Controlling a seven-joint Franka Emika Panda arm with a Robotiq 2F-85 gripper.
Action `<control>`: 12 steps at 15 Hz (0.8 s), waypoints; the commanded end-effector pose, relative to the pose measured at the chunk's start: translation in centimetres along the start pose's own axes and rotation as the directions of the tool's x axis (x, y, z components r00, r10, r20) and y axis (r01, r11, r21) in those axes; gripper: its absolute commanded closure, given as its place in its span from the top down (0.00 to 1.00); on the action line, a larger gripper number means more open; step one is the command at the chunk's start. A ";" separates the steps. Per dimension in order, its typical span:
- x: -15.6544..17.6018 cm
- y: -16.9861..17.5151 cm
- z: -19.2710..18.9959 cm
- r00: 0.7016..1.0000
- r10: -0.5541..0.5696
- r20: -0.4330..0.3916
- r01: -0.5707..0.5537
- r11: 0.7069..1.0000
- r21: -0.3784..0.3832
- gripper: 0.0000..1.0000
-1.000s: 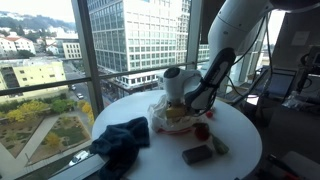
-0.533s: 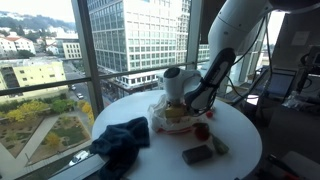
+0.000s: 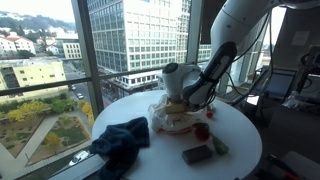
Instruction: Remove the items from the plastic, then place them on the table
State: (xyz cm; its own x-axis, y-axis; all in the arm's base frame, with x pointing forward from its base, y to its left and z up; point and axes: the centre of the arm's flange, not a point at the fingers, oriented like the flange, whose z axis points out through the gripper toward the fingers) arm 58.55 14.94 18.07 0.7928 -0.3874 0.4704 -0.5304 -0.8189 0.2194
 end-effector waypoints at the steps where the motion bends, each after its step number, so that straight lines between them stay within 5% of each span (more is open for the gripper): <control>1: 2.4 1.7 -4.9 0.998 0.021 0.055 -0.017 0.998 -0.066 0.02; 6: 4.6 3.9 -9.8 0.943 0.029 0.331 -0.049 0.998 0.051 0.02; 12: 8.3 7.6 -15.1 0.901 0.061 0.429 -0.115 0.988 0.101 0.02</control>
State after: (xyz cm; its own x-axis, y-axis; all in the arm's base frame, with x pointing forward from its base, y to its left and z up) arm 57.52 13.04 31.83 0.8133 -0.5752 0.0880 -0.5818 -0.8050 0.1160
